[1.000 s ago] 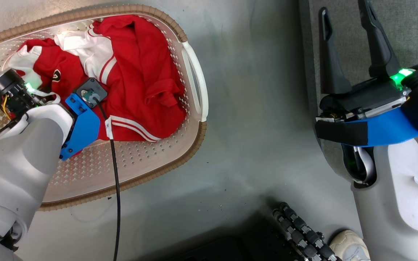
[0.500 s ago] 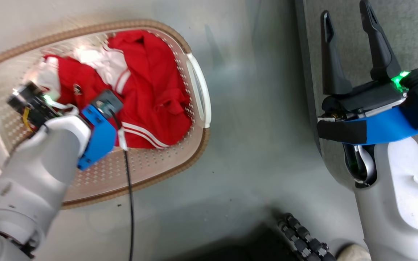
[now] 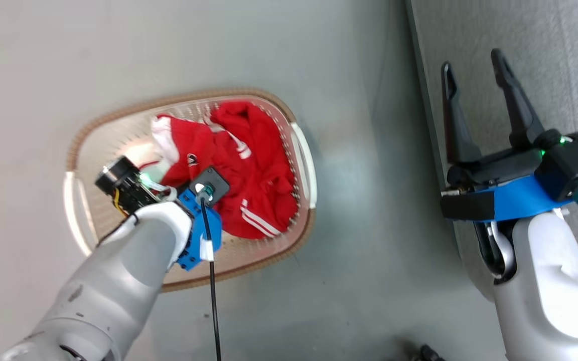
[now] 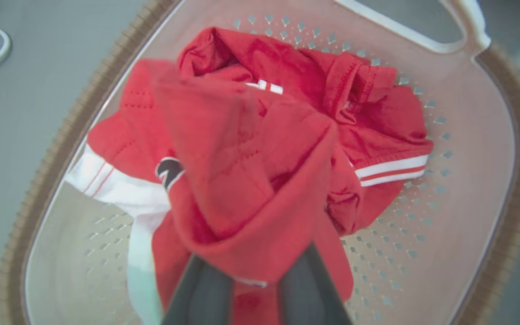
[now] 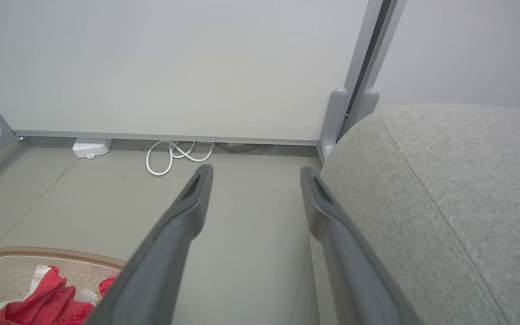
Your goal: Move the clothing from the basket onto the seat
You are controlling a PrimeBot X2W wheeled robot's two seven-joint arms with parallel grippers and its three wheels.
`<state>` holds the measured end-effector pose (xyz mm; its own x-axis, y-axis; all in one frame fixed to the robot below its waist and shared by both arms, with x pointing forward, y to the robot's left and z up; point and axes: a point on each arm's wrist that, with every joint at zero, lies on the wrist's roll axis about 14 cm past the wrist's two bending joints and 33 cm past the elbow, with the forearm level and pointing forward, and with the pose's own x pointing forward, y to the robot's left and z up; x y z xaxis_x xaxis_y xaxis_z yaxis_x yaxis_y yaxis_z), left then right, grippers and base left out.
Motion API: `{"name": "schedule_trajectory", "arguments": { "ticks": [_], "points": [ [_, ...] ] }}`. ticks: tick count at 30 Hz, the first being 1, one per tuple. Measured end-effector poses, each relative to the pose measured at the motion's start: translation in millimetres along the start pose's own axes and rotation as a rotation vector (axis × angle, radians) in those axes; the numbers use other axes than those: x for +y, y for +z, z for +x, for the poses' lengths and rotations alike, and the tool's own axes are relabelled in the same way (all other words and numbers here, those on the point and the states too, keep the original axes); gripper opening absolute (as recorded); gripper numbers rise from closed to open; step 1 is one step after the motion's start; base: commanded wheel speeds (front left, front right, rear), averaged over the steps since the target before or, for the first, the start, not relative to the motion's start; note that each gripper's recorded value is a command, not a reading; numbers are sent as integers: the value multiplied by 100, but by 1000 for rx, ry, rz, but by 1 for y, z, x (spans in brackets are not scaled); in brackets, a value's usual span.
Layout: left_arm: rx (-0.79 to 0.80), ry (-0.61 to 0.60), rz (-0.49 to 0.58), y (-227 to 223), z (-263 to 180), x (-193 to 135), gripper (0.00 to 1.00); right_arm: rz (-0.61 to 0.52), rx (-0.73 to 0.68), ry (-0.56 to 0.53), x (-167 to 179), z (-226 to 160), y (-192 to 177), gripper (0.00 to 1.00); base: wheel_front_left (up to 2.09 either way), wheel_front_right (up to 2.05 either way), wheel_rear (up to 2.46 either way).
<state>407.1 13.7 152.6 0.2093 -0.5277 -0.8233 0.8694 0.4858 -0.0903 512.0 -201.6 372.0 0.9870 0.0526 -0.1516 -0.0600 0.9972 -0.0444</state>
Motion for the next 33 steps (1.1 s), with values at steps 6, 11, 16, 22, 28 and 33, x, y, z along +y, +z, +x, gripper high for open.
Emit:
{"name": "schedule_trajectory", "arguments": {
  "ticks": [6,11,16,22,28,33],
  "points": [
    [-140,88,-40,41,-39,8,0,2,-44,8,4,-16,28,100,0,0,0],
    [-260,183,-82,76,-83,17,0,8,-92,26,12,-33,55,100,0,0,0],
    [-400,248,-107,116,-120,17,0,16,-135,39,18,-48,77,100,0,0,0],
    [-564,310,-130,153,-167,13,0,19,-161,44,22,-71,92,100,0,0,0],
    [-720,358,-123,190,-213,6,0,22,-188,63,30,-90,105,100,0,0,0],
    [-819,381,-104,210,-245,-4,0,25,-207,79,37,-105,112,100,0,0,0]
  ]
}}
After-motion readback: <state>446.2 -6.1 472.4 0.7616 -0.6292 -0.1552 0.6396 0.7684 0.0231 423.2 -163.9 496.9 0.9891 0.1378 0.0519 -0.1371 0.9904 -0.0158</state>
